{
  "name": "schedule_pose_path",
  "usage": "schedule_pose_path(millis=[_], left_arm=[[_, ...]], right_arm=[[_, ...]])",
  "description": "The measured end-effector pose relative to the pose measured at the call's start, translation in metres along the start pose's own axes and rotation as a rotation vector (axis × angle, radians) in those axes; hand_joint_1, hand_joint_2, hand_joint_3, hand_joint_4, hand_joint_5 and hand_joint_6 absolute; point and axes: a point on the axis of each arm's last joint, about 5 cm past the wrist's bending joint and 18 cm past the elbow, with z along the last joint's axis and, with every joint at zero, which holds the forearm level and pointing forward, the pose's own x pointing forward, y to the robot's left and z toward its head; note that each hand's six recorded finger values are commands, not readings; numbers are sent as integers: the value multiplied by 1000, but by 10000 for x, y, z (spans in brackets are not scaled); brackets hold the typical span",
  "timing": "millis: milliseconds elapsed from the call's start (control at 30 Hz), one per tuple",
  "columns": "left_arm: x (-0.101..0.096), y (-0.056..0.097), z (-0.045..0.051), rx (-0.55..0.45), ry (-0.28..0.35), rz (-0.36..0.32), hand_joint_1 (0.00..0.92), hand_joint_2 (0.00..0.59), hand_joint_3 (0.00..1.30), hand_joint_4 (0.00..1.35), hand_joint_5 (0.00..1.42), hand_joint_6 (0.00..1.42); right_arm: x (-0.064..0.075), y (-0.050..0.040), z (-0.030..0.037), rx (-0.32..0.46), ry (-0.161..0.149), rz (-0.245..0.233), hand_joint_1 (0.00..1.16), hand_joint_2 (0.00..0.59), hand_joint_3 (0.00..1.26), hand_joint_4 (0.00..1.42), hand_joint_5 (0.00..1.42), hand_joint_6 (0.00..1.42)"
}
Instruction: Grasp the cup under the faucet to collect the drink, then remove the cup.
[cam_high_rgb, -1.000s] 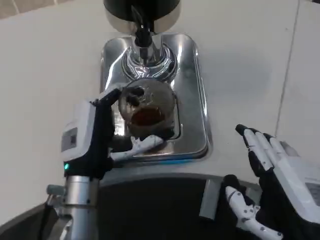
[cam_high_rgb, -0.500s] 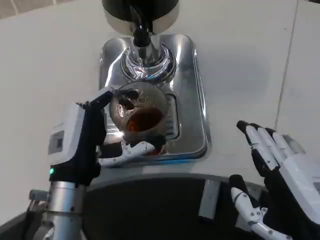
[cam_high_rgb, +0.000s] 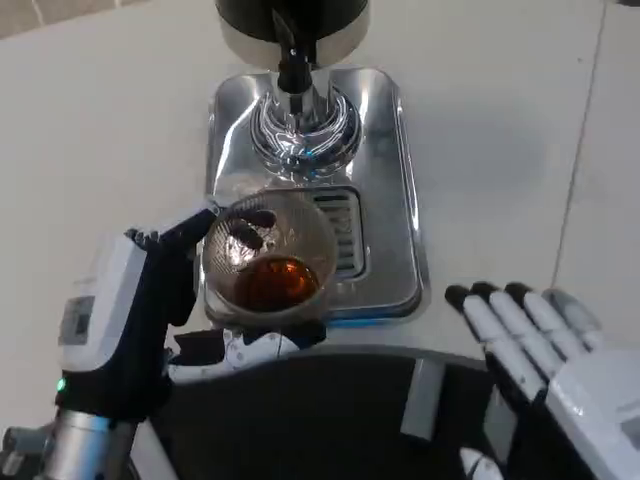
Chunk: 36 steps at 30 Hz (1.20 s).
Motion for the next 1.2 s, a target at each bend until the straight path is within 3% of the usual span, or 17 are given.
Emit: schedule_pose_path(millis=[167,633,1200], left_arm=[[-68,44,77,-18,-17,-9,673,0,1116,1166,1417,1424],[-337,169,161,-27,-4,-66,670,0,1116,1166,1417,1424],[-372,211,209,-51,-8,-50,673,0,1116,1166,1417,1424]], right_arm=[[-79,48,43,-2,9,0,140,586,0,0,0,0],[-104,101,105,20,-1,-15,122,586,0,0,0,0],[-181,92,119,16,-8,8,99,586,0,0,0,0]])
